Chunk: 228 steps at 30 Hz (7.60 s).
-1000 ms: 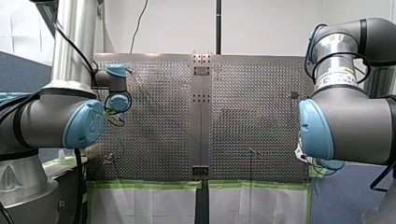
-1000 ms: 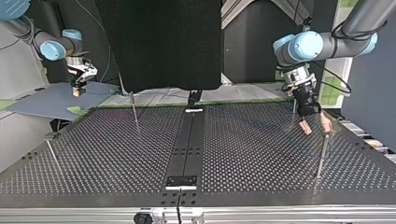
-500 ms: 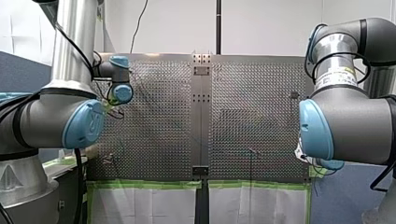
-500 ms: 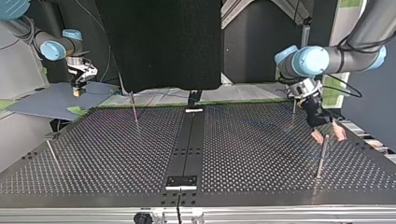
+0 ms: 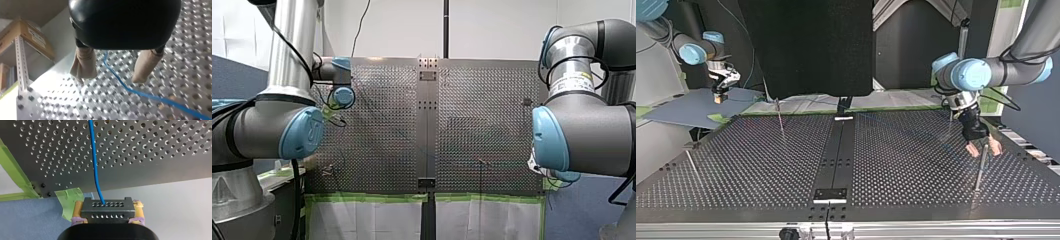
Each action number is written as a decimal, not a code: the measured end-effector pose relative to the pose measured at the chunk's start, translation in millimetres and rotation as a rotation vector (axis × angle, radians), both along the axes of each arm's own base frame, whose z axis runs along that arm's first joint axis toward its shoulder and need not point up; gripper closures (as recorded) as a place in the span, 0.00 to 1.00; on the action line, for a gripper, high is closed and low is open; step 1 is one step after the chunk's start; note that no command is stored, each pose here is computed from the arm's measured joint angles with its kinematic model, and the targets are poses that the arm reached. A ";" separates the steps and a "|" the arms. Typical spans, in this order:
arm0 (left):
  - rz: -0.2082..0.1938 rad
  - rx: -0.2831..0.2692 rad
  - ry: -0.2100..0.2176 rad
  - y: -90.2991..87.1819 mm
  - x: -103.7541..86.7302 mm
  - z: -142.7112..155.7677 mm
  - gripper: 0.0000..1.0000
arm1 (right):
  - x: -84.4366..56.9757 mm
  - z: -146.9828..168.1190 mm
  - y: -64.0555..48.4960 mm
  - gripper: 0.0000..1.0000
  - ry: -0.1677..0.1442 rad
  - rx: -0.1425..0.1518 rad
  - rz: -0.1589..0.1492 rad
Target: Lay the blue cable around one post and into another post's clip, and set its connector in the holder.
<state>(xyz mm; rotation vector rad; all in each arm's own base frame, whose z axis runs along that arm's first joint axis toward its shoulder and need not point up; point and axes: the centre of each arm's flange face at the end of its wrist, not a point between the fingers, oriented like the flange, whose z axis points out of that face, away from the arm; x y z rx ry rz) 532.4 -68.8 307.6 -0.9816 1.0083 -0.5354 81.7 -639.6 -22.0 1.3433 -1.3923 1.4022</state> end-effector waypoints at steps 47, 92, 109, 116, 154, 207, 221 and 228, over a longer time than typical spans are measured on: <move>-0.016 0.044 0.039 15.9 32.6 -19.3 0.00 | -1.5 51.5 29.1 1.00 -0.015 -0.080 -0.050; -0.081 -0.007 0.011 7.6 33.9 -19.0 0.00 | 40.3 274.1 61.4 1.00 -0.001 -0.172 0.201; -0.081 -0.015 0.007 9.2 34.2 -19.0 0.00 | 40.8 252.6 40.3 1.00 0.036 -0.075 0.226; -0.081 -0.016 0.007 9.2 34.2 -19.0 0.00 | 37.6 277.1 26.2 1.00 0.038 -0.078 0.246; -0.082 -0.023 0.002 10.4 34.5 -18.8 0.00 | 16.2 327.0 -2.7 1.00 0.067 -0.147 0.257; -0.086 -0.028 0.000 10.1 34.5 -18.8 0.00 | 37.4 305.9 -36.9 1.00 0.111 -0.174 0.326; -0.084 -0.025 -0.002 10.8 34.8 -18.5 0.00 | 33.2 311.0 -41.2 1.00 0.121 -0.193 0.321; -0.084 -0.025 -0.005 11.1 35.1 -18.2 0.00 | 32.6 311.2 -41.8 1.00 0.121 -0.196 0.319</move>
